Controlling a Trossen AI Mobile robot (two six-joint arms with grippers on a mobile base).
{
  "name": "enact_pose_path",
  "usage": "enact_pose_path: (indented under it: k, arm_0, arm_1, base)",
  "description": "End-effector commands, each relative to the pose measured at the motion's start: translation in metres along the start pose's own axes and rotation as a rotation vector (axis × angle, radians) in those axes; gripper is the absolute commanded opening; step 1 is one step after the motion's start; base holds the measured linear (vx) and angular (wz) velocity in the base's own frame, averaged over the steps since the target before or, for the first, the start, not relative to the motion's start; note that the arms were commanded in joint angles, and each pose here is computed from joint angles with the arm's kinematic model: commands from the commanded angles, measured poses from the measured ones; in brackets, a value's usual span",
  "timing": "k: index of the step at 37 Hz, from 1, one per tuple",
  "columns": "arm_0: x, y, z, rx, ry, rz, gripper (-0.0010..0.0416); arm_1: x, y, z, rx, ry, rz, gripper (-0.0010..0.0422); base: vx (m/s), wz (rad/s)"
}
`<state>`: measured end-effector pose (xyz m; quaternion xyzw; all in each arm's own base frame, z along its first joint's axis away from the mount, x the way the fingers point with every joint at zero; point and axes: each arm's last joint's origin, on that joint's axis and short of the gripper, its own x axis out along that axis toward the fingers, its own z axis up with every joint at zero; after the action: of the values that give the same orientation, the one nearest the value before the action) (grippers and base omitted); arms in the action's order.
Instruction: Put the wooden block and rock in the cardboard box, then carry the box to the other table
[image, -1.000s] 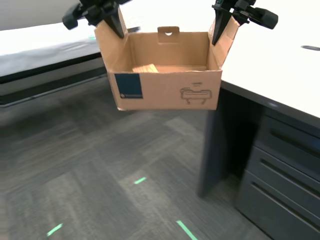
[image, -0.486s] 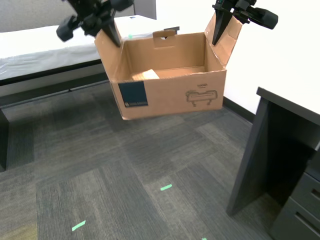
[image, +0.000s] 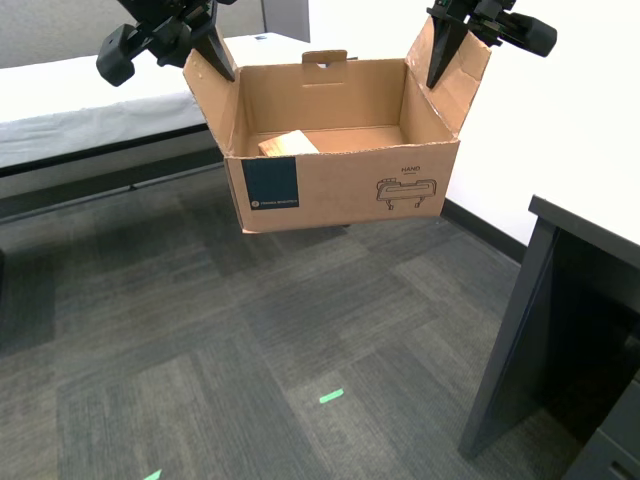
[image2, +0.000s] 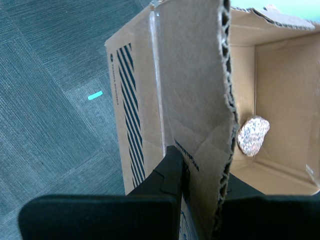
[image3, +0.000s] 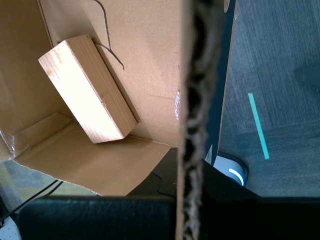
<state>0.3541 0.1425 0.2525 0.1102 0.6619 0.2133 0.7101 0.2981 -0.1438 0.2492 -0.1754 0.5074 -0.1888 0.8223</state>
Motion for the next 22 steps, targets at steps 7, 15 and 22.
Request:
enact_pose_path:
  k: [7, 15, 22]
  arm_0:
    - [-0.0013, 0.0011, -0.0003, -0.027, 0.002, 0.021, -0.0001]
    - [-0.0013, 0.0012, -0.0001, -0.027, 0.000, 0.022, -0.0001]
    - [-0.0013, 0.0014, 0.0006, -0.015, -0.007, 0.023, -0.0001]
  arm_1:
    - [0.0022, -0.0016, -0.0008, -0.072, -0.006, 0.002, -0.0001]
    - [0.0017, -0.0019, -0.0008, -0.107, -0.006, 0.000, -0.0001]
    - [0.0017, -0.0014, -0.0008, -0.088, -0.005, 0.001, -0.0001]
  base:
    - [0.151, -0.063]
    - [0.144, 0.109]
    - [0.144, 0.197]
